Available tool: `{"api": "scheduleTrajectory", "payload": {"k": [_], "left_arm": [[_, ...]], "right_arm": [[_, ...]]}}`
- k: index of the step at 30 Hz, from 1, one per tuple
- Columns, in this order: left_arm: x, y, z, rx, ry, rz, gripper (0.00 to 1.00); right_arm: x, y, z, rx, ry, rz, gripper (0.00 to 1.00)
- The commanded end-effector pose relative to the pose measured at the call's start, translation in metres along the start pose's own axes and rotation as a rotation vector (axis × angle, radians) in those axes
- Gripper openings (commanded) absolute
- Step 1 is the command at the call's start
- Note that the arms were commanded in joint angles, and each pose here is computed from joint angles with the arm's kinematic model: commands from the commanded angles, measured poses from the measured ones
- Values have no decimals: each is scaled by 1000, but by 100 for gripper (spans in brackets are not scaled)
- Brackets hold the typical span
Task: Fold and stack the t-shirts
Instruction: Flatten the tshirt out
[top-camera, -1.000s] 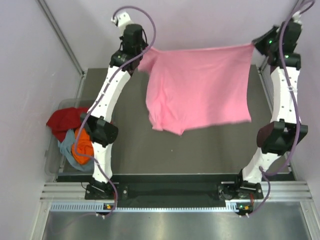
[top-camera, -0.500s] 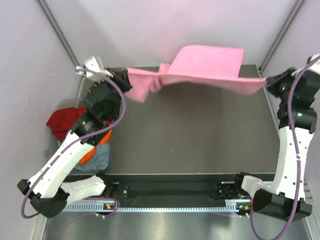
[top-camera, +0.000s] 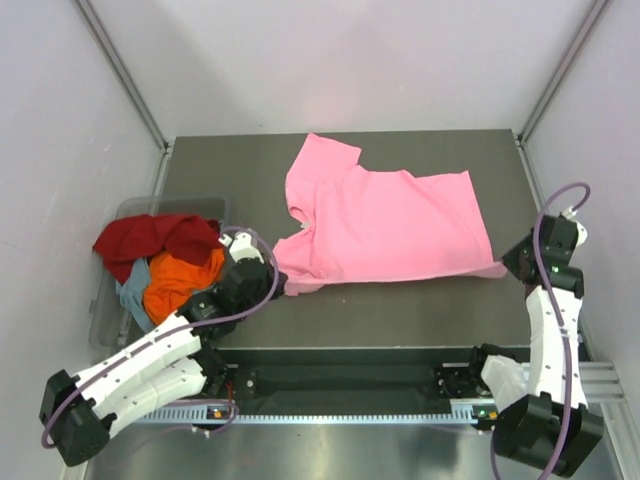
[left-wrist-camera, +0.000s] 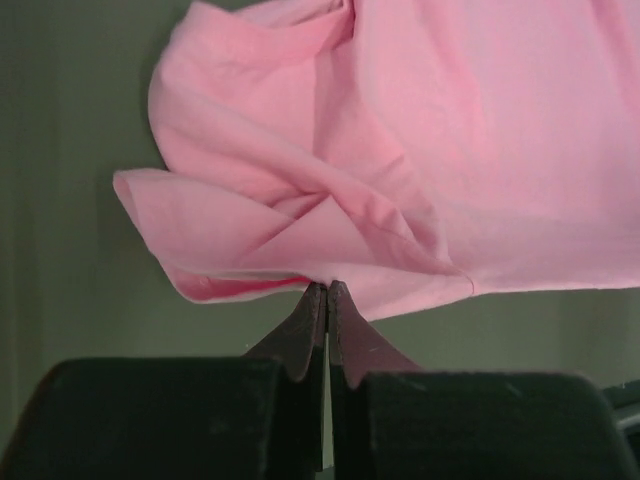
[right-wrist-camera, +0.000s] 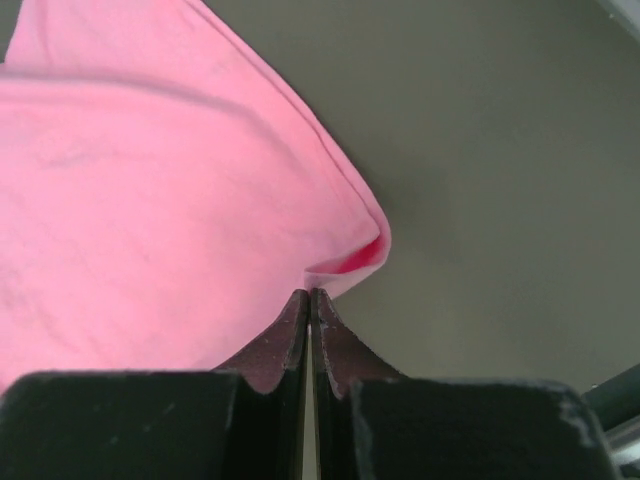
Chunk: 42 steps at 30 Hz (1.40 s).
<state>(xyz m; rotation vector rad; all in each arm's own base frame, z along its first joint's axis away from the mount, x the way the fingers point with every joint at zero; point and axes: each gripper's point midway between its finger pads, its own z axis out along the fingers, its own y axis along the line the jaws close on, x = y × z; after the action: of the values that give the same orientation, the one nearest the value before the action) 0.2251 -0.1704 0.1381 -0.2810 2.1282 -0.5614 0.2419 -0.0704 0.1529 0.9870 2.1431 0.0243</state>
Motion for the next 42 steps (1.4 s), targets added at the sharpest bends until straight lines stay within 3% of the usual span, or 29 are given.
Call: {"api": "scheduleTrajectory", "payload": {"k": [1, 6, 10, 13, 17, 20, 22, 30, 32, 37, 38, 39, 42], "left_arm": [[5, -26, -3, 131, 25, -79, 0], [5, -35, -3, 159, 46, -4, 0], [13, -36, 1, 166, 73, 7, 0], [10, -35, 2, 143, 74, 0, 0], [-45, -66, -6, 153, -50, 23, 0], [-48, -90, 2, 182, 4, 75, 0], [-21, -100, 10, 217, 122, 92, 0], [75, -79, 3, 172, 321, 90, 0], [109, -94, -7, 274, 442, 123, 1], [110, -111, -25, 316, 518, 197, 35], [99, -110, -29, 284, 504, 205, 55], [85, -106, -30, 255, 454, 201, 60], [54, -86, -32, 154, 404, 135, 60]], "right_arm": [[-13, 10, -2, -60, -89, 88, 0], [6, -4, -8, -34, -84, 132, 0], [-6, -29, -18, 75, -205, 176, 0], [-22, -8, -24, -11, -217, 133, 0], [-43, 20, -30, -85, -173, 82, 0], [-71, 17, -43, -33, -254, 84, 0], [-77, 13, -47, -11, -277, 90, 0], [-70, -1, -41, 38, -280, 99, 0], [-72, -3, -39, 47, -282, 107, 0], [-75, 4, -40, 8, -276, 128, 0], [-74, 6, -39, -1, -272, 129, 0], [-72, 7, -38, -13, -265, 129, 0], [-67, 8, -36, -27, -255, 130, 0]]}}
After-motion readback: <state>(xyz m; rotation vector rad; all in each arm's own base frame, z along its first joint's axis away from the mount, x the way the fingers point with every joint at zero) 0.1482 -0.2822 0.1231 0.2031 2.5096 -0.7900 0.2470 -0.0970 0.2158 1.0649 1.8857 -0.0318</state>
